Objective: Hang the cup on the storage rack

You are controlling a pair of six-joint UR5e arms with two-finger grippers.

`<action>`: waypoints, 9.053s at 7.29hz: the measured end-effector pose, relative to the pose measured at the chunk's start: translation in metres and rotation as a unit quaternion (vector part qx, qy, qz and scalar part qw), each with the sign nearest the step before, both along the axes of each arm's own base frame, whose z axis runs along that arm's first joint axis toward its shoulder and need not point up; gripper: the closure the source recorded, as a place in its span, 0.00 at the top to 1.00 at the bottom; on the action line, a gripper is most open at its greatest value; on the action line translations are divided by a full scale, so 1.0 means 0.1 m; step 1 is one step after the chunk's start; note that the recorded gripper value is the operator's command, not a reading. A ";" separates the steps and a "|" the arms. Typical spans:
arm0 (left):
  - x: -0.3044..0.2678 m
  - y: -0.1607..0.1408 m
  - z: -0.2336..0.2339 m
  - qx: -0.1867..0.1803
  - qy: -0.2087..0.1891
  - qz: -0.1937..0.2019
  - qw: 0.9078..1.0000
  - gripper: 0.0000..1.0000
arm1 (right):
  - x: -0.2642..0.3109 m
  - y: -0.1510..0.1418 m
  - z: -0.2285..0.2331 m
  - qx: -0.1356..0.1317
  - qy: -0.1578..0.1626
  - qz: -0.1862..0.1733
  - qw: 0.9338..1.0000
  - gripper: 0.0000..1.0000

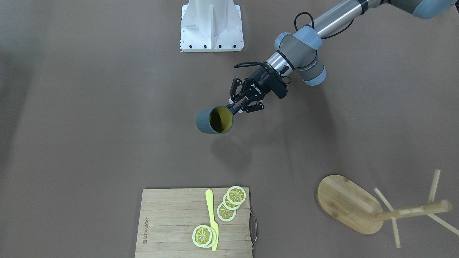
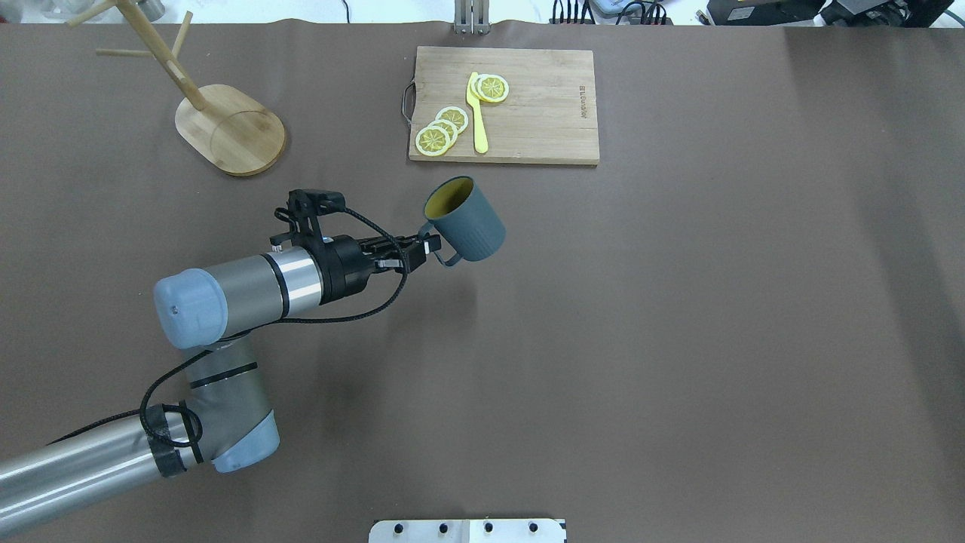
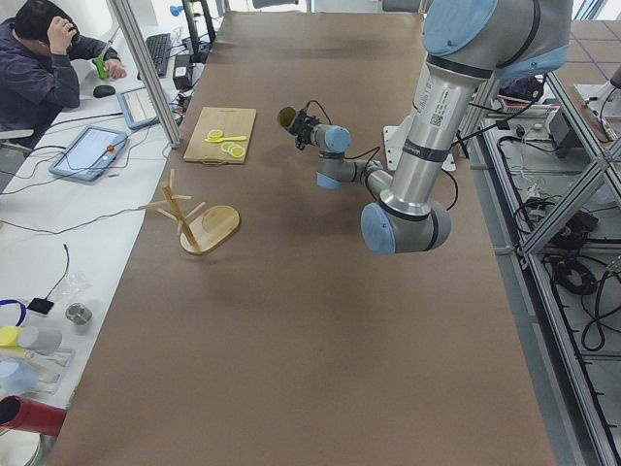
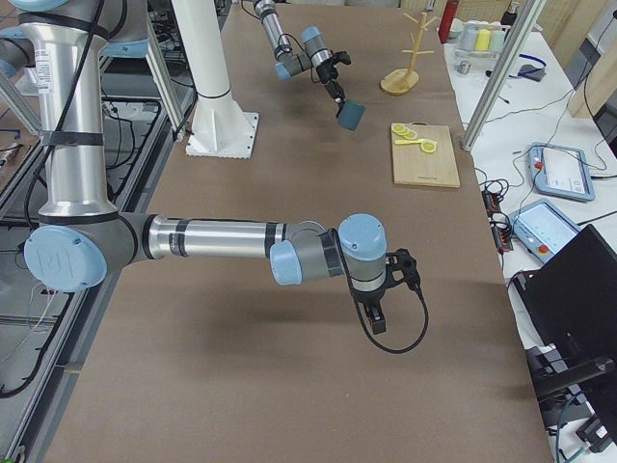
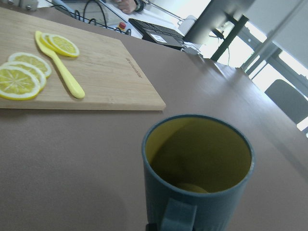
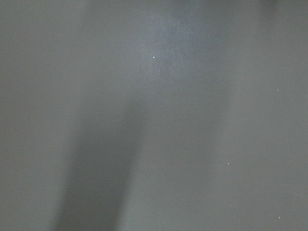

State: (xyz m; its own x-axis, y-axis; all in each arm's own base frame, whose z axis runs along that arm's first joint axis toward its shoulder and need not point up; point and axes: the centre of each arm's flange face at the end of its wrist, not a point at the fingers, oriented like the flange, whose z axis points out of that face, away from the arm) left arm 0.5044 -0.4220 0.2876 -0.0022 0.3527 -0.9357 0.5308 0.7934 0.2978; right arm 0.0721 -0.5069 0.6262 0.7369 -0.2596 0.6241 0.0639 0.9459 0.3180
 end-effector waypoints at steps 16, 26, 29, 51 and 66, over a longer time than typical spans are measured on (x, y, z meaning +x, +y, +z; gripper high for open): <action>-2.39 -2.13 0.56 -0.491 0.473 -0.053 0.729 0.00 | 0.00 0.03 0.01 0.007 0.000 0.000 1.000 1.00; -2.81 -1.88 1.64 -0.476 0.466 -0.005 0.746 0.00 | 0.00 0.02 0.01 0.008 0.001 0.001 1.000 1.00; -2.86 -1.88 1.82 -0.480 0.464 -0.013 0.745 0.00 | 0.00 0.02 0.00 0.008 0.001 0.001 1.000 1.00; -3.15 -0.84 1.76 -0.115 0.092 0.116 0.982 0.99 | 0.00 0.03 0.01 0.007 0.001 0.001 1.000 1.00; -5.13 -1.38 2.76 -0.135 -0.474 0.208 0.845 1.00 | -0.01 0.03 0.03 0.003 0.001 0.003 1.000 1.00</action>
